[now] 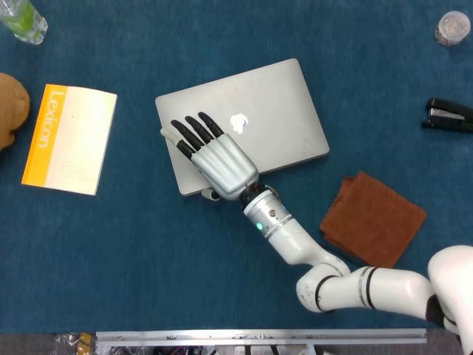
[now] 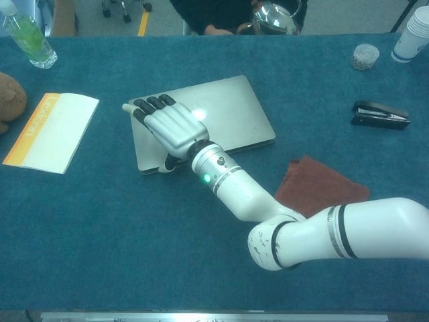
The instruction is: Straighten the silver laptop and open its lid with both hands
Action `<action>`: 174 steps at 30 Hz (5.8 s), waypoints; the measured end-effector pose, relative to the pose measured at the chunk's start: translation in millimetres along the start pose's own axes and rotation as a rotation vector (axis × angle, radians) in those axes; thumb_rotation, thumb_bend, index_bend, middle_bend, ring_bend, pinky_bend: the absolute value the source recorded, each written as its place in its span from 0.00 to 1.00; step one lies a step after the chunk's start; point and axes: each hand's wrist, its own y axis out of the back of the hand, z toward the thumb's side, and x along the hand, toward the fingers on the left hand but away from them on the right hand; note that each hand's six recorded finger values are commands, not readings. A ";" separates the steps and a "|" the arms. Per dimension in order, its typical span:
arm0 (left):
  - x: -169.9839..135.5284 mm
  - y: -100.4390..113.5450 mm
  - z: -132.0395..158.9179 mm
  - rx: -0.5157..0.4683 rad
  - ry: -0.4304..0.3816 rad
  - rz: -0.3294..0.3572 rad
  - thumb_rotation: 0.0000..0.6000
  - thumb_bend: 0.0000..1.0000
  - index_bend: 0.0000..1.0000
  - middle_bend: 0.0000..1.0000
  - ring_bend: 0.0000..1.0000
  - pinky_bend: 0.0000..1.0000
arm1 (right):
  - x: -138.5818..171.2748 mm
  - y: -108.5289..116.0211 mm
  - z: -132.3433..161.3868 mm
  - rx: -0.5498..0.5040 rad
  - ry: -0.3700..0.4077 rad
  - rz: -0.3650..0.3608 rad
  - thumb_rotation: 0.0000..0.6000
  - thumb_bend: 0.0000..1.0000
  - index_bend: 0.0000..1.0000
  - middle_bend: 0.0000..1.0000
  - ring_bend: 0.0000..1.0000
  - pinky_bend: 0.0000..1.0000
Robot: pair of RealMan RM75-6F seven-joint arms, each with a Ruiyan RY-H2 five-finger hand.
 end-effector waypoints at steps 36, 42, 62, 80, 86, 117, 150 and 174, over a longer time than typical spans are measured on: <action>3.5 -4.2 7.4 0.004 -0.016 -0.006 1.00 0.40 0.15 0.10 0.04 0.13 | 38.0 -7.8 -83.9 0.084 -0.097 0.084 1.00 0.09 0.00 0.05 0.00 0.07; 4.3 -5.4 6.6 0.005 -0.016 -0.007 1.00 0.40 0.15 0.10 0.04 0.13 | 36.2 -5.4 -81.2 0.087 -0.088 0.075 1.00 0.10 0.00 0.05 0.00 0.07; 13.2 -24.9 10.3 0.026 -0.066 -0.078 1.00 0.40 0.15 0.11 0.04 0.13 | 32.3 3.8 -72.3 0.135 -0.054 0.056 1.00 0.40 0.00 0.05 0.00 0.07; 21.7 -51.6 22.6 0.044 -0.151 -0.221 1.00 0.40 0.17 0.14 0.05 0.13 | 10.9 38.5 -66.3 0.235 -0.029 -0.010 1.00 0.47 0.00 0.05 0.00 0.07; 21.0 -61.9 30.0 0.041 -0.191 -0.274 1.00 0.40 0.17 0.14 0.05 0.13 | 0.8 48.9 -64.0 0.259 -0.028 -0.030 1.00 0.47 0.00 0.05 0.00 0.07; 60.1 -124.8 115.0 0.061 -0.568 -0.501 1.00 0.40 0.16 0.11 0.05 0.13 | -29.4 76.7 -57.4 0.329 -0.037 -0.082 1.00 0.47 0.00 0.05 0.00 0.07; 119.3 -198.9 179.9 0.113 -0.683 -0.610 1.00 0.40 0.16 0.11 0.05 0.13 | -35.6 85.7 -53.8 0.359 -0.035 -0.096 1.00 0.47 0.00 0.05 0.00 0.07; 147.6 -230.8 177.7 0.152 -0.596 -0.653 1.00 0.40 0.16 0.11 0.05 0.13 | -35.8 92.7 -49.2 0.362 -0.029 -0.109 1.00 0.47 0.00 0.05 0.00 0.07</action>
